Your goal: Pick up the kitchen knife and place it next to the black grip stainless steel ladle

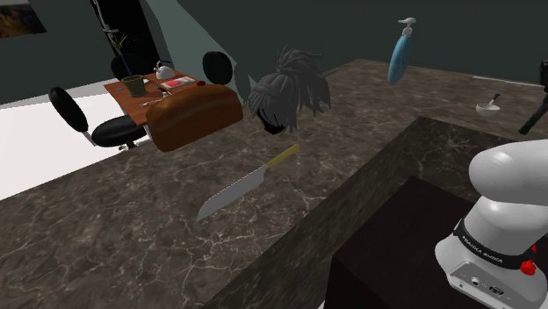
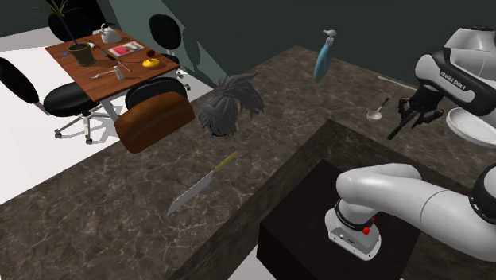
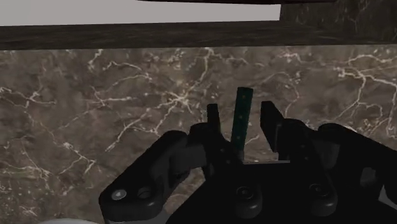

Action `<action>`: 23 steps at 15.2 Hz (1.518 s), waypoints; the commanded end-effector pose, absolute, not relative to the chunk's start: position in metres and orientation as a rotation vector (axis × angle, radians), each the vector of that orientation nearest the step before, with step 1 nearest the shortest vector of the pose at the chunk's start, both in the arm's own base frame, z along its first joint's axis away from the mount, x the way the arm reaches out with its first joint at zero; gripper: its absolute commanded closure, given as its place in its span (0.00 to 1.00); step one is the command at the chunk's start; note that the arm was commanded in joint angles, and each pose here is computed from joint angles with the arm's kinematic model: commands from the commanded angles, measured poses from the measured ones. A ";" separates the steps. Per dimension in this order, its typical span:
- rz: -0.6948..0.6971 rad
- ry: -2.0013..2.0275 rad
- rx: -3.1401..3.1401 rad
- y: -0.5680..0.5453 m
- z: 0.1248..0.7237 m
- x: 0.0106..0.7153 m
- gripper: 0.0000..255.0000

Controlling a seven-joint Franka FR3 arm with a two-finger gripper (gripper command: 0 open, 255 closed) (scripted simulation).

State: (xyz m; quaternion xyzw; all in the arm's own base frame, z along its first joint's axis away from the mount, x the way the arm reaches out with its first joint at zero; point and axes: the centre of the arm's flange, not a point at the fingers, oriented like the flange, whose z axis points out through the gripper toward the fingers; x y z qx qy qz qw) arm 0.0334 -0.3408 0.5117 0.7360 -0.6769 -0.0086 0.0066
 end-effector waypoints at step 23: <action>0.373 -2.088 1.964 -0.343 0.441 0.050 1.00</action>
